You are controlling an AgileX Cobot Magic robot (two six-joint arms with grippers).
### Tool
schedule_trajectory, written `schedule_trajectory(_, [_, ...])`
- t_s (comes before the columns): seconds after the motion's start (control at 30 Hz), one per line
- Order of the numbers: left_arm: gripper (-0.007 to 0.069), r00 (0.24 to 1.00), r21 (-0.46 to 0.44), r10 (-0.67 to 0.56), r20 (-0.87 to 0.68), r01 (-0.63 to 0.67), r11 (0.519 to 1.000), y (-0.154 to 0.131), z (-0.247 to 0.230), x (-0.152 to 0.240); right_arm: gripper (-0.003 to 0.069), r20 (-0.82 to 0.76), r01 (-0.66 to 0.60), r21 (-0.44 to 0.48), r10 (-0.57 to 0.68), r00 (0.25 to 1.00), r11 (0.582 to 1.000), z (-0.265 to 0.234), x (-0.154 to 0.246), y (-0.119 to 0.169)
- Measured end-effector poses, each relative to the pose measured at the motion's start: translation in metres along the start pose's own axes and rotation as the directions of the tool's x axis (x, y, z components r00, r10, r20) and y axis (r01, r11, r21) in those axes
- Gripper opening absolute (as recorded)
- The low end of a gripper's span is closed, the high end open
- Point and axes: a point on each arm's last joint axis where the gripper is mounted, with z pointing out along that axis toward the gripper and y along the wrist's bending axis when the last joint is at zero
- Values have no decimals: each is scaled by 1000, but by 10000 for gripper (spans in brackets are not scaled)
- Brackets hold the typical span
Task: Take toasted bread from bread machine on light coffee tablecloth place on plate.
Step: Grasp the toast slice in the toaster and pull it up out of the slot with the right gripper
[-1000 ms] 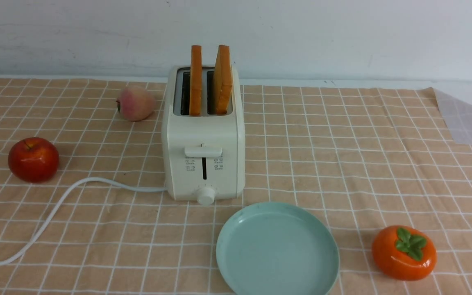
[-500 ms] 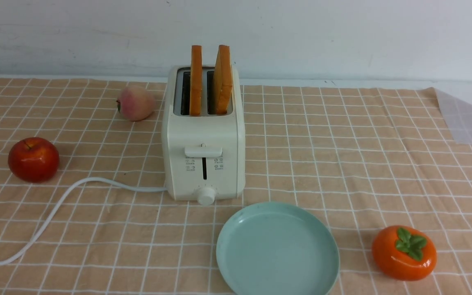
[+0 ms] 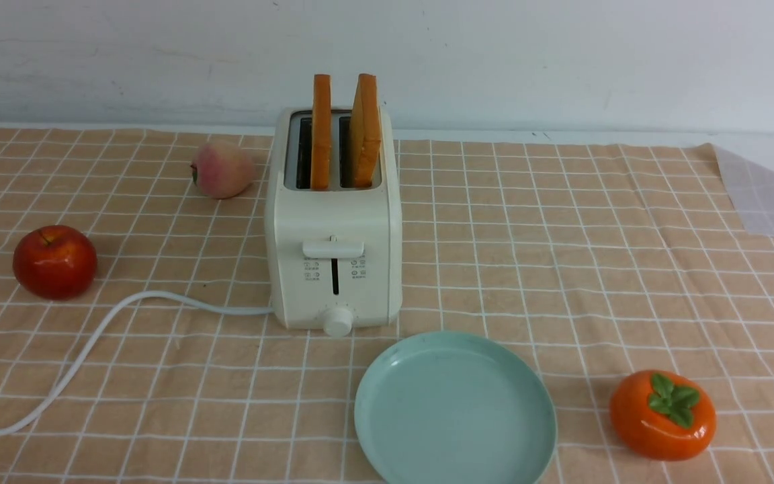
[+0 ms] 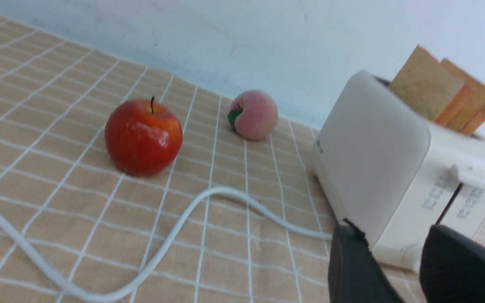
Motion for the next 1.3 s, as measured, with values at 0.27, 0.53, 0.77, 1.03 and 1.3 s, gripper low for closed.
schedule_trajectory(0.27, [238, 992, 44, -17, 125, 11, 999, -4, -1, -11, 239, 130, 44, -23, -41, 991, 999, -1, -12, 3])
schedule_trajectory(0.53, [238, 992, 44, -4, 126, -1, 999, -4, -1, -11, 239, 141, 55, -22, -52, 989, 998, -1, -13, 3])
schedule_trajectory(0.77, [238, 990, 51, -7, 144, 0, 999, -5, -1, -13, 239, 294, 58, -70, -35, 955, 996, -4, -26, 8])
schedule_trajectory(1.03, [238, 980, 67, -87, 176, 76, 995, -5, -2, -17, 239, 587, 50, -205, 81, 806, 978, -20, -54, 18])
schedule_trajectory(1.3, [238, 923, 84, -351, 161, 341, 936, -2, -2, -16, 239, 403, -434, -513, 654, 641, 741, -22, -58, 14])
